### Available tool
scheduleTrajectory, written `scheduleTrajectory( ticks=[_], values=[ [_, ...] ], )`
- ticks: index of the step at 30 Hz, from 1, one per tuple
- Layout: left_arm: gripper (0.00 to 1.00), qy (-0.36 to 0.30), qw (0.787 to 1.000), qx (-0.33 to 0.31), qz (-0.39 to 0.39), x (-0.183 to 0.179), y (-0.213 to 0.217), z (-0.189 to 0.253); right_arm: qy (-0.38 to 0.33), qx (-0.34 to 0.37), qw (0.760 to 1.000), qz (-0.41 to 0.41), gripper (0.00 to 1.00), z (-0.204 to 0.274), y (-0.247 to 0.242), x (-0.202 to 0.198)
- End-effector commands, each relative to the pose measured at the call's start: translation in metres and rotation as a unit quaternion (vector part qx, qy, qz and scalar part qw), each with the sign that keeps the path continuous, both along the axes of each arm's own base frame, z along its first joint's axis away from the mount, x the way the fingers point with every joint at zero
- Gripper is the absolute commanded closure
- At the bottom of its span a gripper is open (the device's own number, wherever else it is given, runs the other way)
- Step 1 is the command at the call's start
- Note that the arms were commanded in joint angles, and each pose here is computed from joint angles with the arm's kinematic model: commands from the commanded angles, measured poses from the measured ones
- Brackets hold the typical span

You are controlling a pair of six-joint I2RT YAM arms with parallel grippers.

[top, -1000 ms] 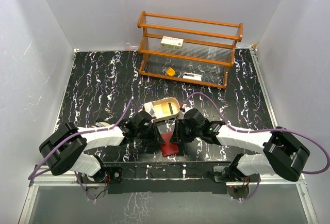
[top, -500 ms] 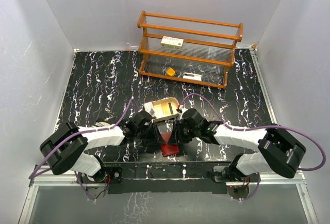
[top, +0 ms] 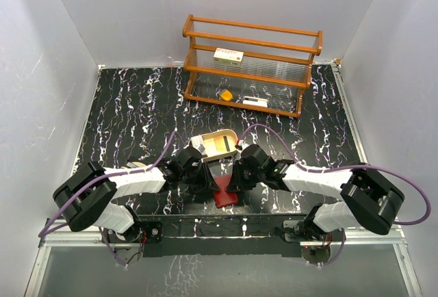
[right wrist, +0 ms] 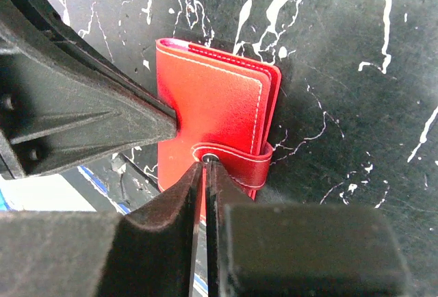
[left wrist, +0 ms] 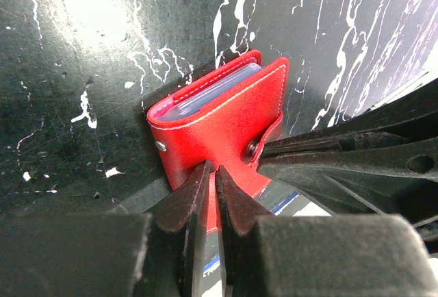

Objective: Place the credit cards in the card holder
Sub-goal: Close the card holder at the center of the board.

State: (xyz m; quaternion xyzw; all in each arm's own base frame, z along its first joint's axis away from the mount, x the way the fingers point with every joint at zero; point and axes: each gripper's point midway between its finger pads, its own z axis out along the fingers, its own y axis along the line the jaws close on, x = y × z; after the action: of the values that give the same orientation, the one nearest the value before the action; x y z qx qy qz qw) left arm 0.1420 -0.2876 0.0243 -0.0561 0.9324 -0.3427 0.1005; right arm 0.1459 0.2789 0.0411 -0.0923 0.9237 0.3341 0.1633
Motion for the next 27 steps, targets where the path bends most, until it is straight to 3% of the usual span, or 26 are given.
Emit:
scheduleTrajectory(
  ticks=[1,8,15,27],
  values=[
    [0.91,0.037,0.996,0.080,0.003,-0.018,0.030,-0.037,-0.013,-0.015,1.000,-0.001,0.95,-0.004,0.005,0.011],
    [0.91,0.034,0.996,0.079,0.002,-0.018,0.030,-0.035,0.010,-0.065,0.998,-0.010,0.95,-0.019,-0.006,0.010],
    [0.91,0.044,0.997,0.065,0.008,-0.025,0.032,-0.043,0.070,-0.189,0.979,-0.007,0.95,-0.052,-0.033,0.000],
    [0.90,0.041,0.997,0.058,0.003,-0.025,0.030,-0.046,0.128,-0.274,0.953,0.002,0.95,-0.076,-0.038,-0.008]
  ],
)
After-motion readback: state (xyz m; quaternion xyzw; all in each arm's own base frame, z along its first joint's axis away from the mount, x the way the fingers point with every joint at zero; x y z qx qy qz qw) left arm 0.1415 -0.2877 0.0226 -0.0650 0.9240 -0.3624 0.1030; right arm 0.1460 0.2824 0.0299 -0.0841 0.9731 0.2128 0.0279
